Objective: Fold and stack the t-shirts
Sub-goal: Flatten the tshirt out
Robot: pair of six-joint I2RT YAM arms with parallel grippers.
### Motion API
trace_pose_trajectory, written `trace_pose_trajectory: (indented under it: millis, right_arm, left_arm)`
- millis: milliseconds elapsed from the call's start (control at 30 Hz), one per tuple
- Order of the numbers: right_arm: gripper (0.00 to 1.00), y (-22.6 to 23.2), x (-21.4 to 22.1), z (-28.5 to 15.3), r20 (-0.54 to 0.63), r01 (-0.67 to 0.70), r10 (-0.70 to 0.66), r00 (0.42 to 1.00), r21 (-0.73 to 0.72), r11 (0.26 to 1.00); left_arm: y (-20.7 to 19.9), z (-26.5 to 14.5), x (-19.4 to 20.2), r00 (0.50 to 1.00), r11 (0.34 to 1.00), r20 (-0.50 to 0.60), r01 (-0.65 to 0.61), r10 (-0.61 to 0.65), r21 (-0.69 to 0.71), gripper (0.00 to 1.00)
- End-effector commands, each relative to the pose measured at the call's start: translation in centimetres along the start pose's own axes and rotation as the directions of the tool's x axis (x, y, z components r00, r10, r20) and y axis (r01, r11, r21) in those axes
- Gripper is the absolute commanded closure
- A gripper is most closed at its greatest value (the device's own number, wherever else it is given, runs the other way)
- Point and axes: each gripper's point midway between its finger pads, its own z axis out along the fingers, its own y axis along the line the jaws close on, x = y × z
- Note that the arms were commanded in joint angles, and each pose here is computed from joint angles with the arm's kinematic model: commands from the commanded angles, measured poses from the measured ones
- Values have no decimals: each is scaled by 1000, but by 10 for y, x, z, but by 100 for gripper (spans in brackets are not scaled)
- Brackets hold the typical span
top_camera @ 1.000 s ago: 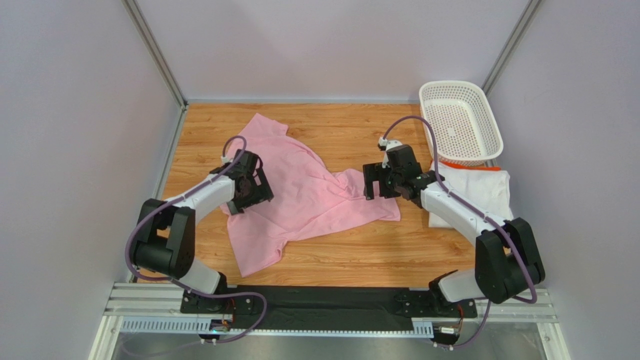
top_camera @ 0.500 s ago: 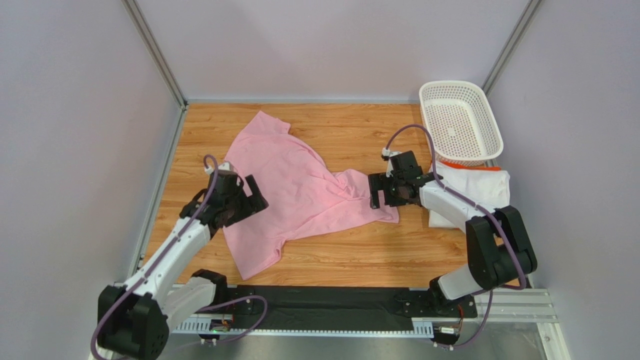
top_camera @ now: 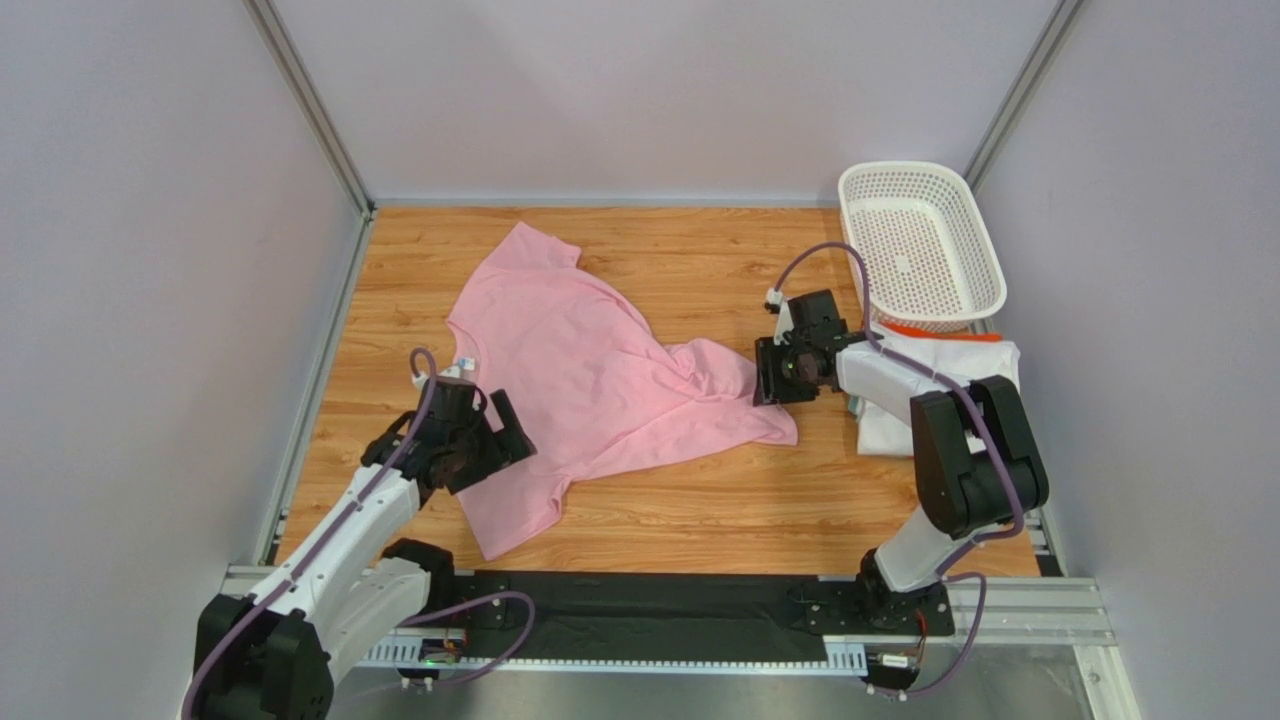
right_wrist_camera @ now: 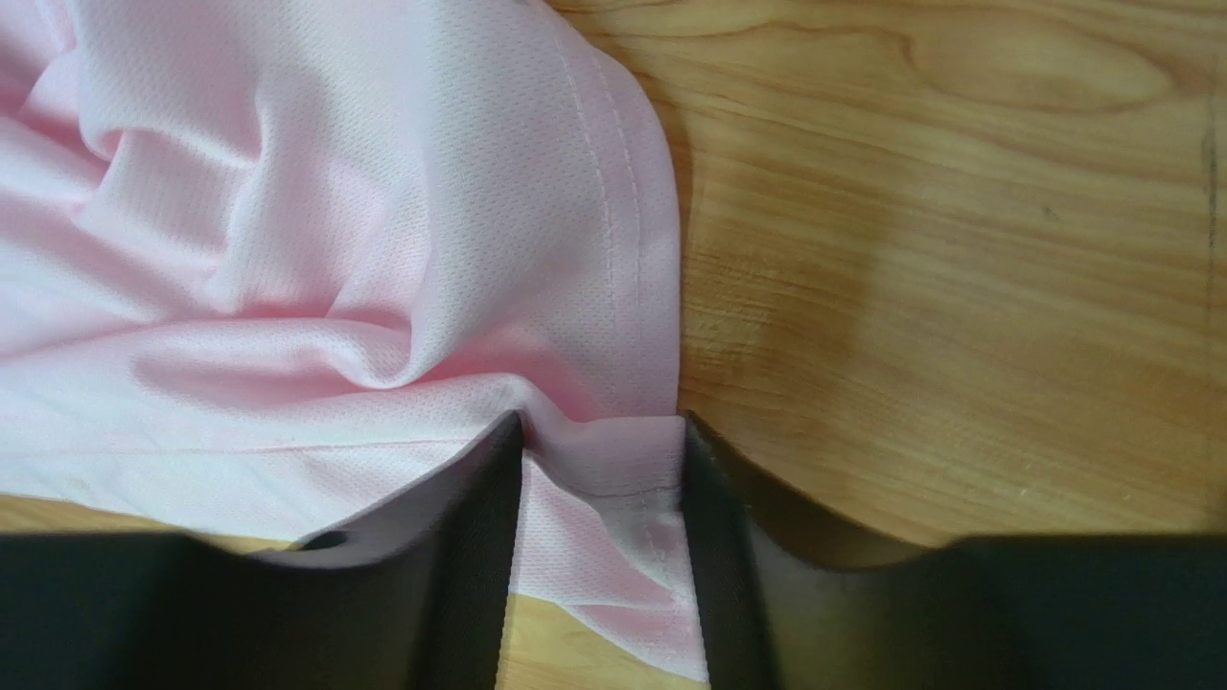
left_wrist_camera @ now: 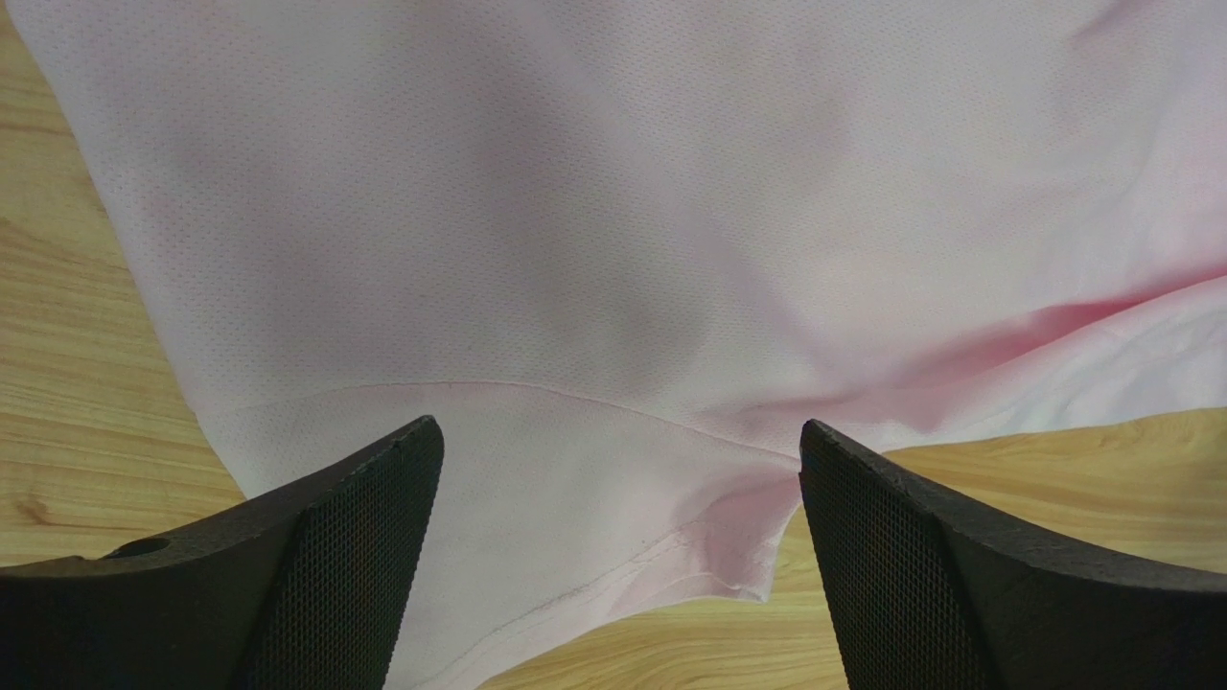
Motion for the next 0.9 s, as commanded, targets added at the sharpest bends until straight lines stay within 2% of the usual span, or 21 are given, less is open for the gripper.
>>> trace_pose_trajectory:
  millis: [0, 100, 233, 433, 567, 667, 733, 767, 800, 867]
  right_arm:
    - [76, 14, -22, -9, 73, 16, -11, 997, -71, 997]
    - [88, 16, -20, -19, 93, 17, -10, 996, -72, 997]
    - [96, 23, -10, -33, 98, 41, -36, 995, -55, 998]
    - [94, 50, 9, -69, 158, 120, -111, 981, -49, 992]
    - [91, 74, 46, -83, 128, 194, -187, 974, -46, 980]
    - [91, 80, 74, -86, 99, 167, -165, 981, -12, 986]
    - [88, 75, 87, -84, 85, 98, -100, 991, 26, 995]
    - [88, 68, 94, -84, 74, 79, -84, 994, 71, 994]
    - [88, 51, 88, -86, 118, 12, -33, 993, 172, 985]
    - [87, 38, 86, -91, 128, -10, -22, 991, 246, 969]
  left_arm:
    - [-1, 2, -2, 1000, 1000, 5, 14, -14, -7, 0]
    - [1, 3, -2, 1000, 1000, 4, 16, -16, -18, 0]
    - [2, 4, -2, 1000, 999, 4, 30, -29, -26, 0]
    - [4, 7, 0, 999, 999, -10, 37, -38, -40, 0]
    - [9, 7, -3, 999, 997, 4, 40, -39, -71, 0]
    - [10, 6, -6, 999, 996, 17, 41, -40, -82, 0]
    - [11, 6, -7, 999, 995, 23, 42, -40, -89, 0]
    - [11, 6, -7, 999, 995, 20, 39, -37, -93, 0]
    - [11, 5, -10, 999, 995, 28, 37, -35, -95, 0]
    - [13, 5, -10, 999, 993, 25, 33, -31, -110, 0]
